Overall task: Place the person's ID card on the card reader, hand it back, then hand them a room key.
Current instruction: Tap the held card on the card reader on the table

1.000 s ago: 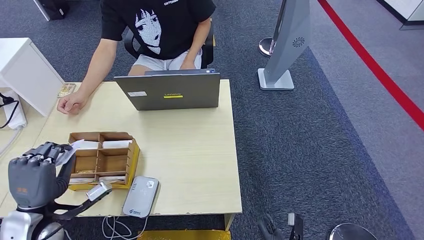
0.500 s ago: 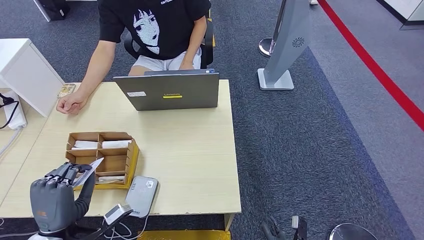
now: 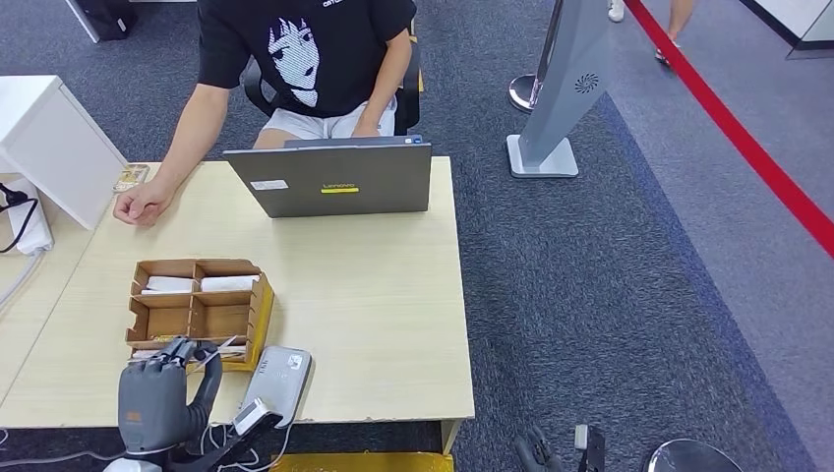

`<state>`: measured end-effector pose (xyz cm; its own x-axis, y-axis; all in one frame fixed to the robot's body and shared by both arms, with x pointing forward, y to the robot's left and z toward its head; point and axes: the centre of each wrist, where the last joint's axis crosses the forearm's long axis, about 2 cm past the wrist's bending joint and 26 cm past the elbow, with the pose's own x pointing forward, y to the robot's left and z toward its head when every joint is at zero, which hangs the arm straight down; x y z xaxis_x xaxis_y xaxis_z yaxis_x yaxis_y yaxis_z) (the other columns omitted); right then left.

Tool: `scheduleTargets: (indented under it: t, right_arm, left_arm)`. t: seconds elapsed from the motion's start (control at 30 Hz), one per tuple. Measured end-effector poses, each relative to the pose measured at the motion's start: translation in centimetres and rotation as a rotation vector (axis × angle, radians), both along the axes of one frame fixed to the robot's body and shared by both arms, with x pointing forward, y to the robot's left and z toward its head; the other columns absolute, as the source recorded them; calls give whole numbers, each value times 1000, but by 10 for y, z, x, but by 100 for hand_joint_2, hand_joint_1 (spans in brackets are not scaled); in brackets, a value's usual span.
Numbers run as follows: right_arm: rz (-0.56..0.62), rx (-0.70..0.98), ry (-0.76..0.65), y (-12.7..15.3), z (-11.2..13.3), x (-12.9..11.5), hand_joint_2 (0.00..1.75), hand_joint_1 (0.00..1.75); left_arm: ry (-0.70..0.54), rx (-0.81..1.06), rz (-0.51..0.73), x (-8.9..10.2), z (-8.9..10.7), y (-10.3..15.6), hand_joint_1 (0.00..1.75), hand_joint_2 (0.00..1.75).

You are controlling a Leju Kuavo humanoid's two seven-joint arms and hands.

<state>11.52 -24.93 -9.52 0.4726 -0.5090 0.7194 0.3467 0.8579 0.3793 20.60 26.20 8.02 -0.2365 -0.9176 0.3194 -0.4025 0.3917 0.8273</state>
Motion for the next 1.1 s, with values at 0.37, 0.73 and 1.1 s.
scheduleTargets:
  t: [0.37,0.73,1.1]
  right_arm:
    - [42,-34,6,0,1,3,175,0]
    - [50,-38,5,-1,1,5,175,0]
    - [42,-34,7,-1,1,6,175,0]
  left_arm:
    - [77,11,-69,7,-10,-19,175,175]
    - [98,14,-132,11,-4,-41,175,175]
    - [173,31,-114,12,-12,-44,175,175]
